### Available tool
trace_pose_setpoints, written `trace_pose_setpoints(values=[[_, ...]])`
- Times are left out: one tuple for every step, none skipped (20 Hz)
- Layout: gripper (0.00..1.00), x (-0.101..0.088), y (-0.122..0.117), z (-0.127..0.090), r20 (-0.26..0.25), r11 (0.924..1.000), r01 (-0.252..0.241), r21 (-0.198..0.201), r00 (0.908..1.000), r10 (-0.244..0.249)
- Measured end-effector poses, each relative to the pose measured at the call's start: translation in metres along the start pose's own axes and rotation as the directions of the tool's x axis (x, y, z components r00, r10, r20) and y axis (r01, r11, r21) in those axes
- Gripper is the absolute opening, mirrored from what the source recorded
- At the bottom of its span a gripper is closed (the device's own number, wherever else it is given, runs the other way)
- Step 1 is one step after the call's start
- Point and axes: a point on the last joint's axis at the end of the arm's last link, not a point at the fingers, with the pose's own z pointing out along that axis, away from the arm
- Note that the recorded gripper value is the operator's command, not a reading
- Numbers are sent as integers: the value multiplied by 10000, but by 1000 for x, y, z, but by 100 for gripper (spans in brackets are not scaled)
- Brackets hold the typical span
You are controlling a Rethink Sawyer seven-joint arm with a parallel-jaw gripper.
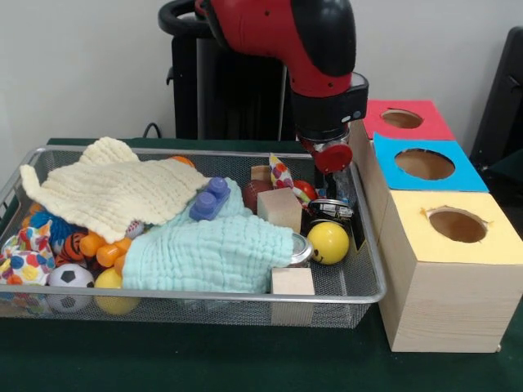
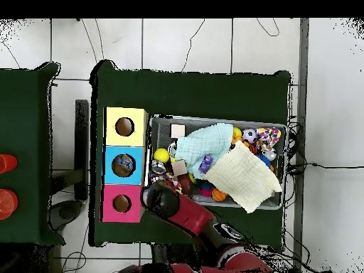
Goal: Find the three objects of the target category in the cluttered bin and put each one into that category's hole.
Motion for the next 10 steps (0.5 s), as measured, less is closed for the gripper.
trace_pose_setpoints(values=[[100,-3,-2,1,-245,9999,4,-141,9997,-8],[100,-4,-3,2,-334,9998,14,-198,9994,-20],[100,-6,-3,2,-430,9996,42,-269,9991,-54],[100,-6,-3,3,-464,9995,54,-297,9989,-68],[100,-7,-4,3,-564,9991,127,-400,9983,-150],[100,-8,-5,3,-586,9989,158,-431,9981,-183],[100,-8,-5,4,-606,9988,189,-459,9979,-217],[100,-8,-5,5,-647,9982,275,-536,9974,-310],[100,-8,-6,5,-654,9979,317,-573,9972,-354],[100,-9,-6,5,-649,9976,353,-598,9971,-392]])
